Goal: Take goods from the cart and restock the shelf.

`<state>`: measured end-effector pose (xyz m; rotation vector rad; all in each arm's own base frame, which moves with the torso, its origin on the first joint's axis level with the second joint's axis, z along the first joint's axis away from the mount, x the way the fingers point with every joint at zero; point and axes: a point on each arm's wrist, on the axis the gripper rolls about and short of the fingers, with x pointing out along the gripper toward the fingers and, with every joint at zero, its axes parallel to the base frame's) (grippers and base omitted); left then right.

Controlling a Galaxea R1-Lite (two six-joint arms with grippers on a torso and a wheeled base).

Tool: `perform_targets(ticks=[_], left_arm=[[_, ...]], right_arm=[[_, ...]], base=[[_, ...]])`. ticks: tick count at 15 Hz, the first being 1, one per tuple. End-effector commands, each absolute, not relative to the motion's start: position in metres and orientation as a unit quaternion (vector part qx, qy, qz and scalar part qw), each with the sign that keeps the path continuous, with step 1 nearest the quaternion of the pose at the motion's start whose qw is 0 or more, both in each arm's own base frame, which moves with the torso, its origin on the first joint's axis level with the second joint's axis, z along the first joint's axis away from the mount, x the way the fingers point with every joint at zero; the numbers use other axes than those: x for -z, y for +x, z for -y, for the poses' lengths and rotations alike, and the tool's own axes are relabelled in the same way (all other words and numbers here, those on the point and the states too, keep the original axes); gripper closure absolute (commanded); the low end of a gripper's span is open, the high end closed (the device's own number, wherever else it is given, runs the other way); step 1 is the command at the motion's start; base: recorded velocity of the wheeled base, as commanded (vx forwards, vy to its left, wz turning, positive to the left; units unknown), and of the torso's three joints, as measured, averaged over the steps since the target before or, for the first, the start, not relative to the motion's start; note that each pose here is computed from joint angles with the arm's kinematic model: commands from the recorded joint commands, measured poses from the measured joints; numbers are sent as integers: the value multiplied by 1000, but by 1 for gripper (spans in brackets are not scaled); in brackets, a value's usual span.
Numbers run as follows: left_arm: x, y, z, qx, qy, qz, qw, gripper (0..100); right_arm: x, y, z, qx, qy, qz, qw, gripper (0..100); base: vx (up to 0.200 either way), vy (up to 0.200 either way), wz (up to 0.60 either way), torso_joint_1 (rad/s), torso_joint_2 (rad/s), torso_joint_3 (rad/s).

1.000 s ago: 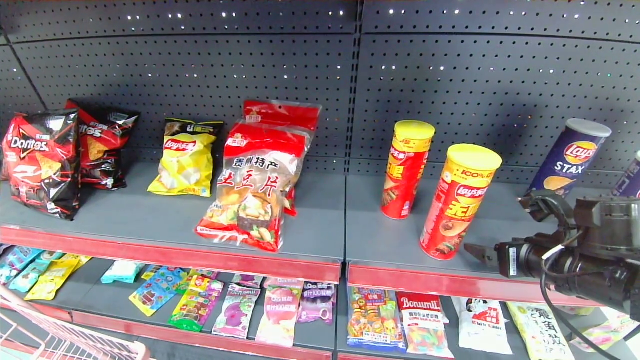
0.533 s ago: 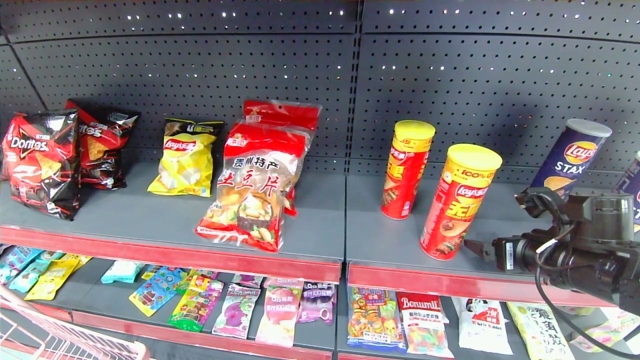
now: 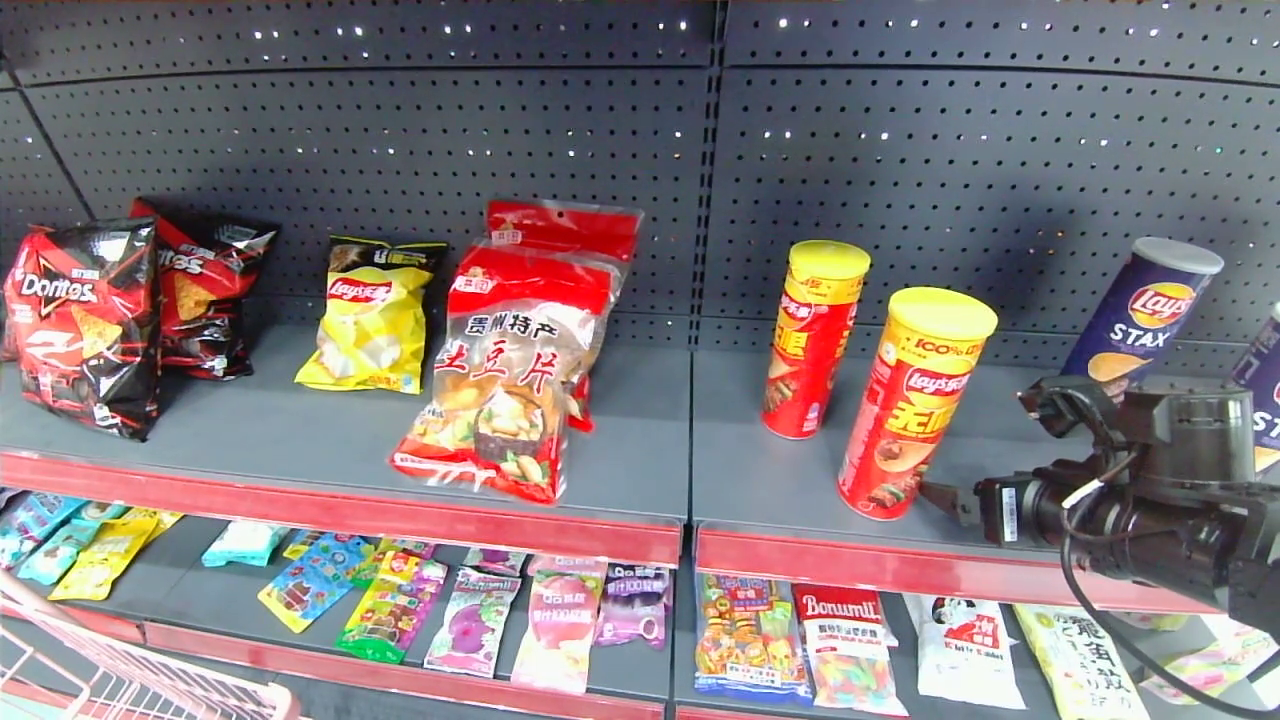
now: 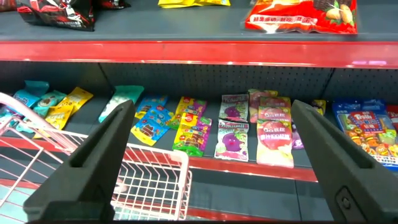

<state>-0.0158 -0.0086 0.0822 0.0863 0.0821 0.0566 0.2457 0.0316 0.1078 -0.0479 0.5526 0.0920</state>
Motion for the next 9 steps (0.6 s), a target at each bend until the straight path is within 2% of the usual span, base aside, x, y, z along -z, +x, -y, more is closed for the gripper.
perform_targets(ticks=[1, 9], left_arm=[[-82, -16, 9, -29, 43, -42, 998, 0], [-82, -16, 9, -28, 43, -42, 998, 0]], right_arm=[[-107, 248, -32, -44, -24, -273, 961, 0], [-104, 257, -32, -42, -23, -276, 960, 0]], base=[[0, 0, 0, 0, 0, 0], [0, 0, 0, 0, 0, 0]])
